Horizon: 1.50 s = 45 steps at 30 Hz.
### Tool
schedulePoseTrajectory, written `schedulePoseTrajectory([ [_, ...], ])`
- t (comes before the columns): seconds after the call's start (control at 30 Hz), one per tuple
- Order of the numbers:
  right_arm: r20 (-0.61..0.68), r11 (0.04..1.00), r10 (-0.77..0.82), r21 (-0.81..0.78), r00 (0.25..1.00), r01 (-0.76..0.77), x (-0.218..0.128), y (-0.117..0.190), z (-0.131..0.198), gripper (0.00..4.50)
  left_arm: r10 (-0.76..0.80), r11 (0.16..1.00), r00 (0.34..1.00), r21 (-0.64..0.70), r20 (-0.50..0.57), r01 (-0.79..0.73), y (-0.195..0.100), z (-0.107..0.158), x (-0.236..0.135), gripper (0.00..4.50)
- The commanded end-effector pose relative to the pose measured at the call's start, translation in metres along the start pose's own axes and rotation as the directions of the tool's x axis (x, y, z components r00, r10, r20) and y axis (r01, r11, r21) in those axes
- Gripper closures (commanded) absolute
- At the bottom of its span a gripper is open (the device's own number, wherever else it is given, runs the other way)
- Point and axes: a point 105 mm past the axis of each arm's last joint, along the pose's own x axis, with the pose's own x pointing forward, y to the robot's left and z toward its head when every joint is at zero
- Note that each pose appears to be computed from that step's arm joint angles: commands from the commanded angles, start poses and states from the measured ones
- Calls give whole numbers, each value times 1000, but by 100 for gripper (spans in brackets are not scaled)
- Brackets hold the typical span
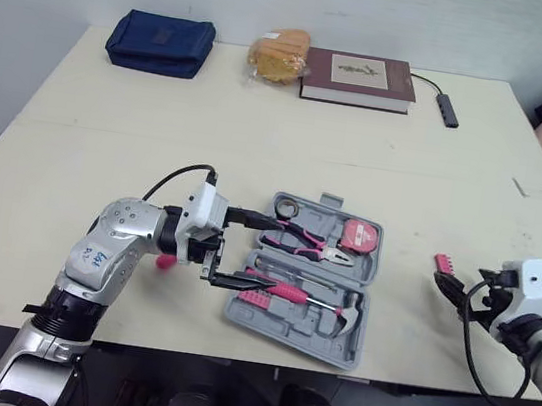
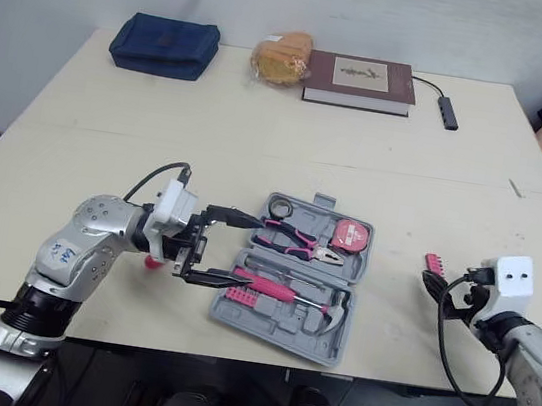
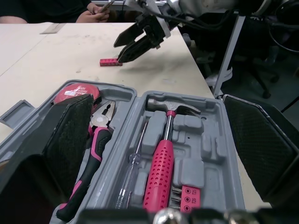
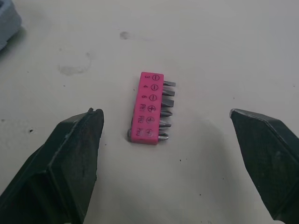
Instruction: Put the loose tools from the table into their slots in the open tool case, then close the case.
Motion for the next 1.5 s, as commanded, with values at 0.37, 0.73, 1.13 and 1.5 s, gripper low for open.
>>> schedulePoseTrajectory([
  [0.37, -20, 999, -25, 47, 999, 26, 13, 9, -5, 0, -7, 998, 999, 57, 44, 5, 2, 18, 7, 3],
  [0.73, -28, 997, 0, 80, 1000, 2, 20, 17, -13, 265, 27, 999, 999, 45, 36, -29, 11, 16, 1, 0],
  [1.13, 86, 985, 79, -161, 993, -64, -2, 29, 34, 373, -88, 991, 996, 101, 24, 85, 3, 17, -2, 0],
  [1.5, -198, 678, 627, -338, 753, -653, -58, 159, 73, 373, -216, 967, 976, 137, -13, 216, -4, 12, -16, 0],
])
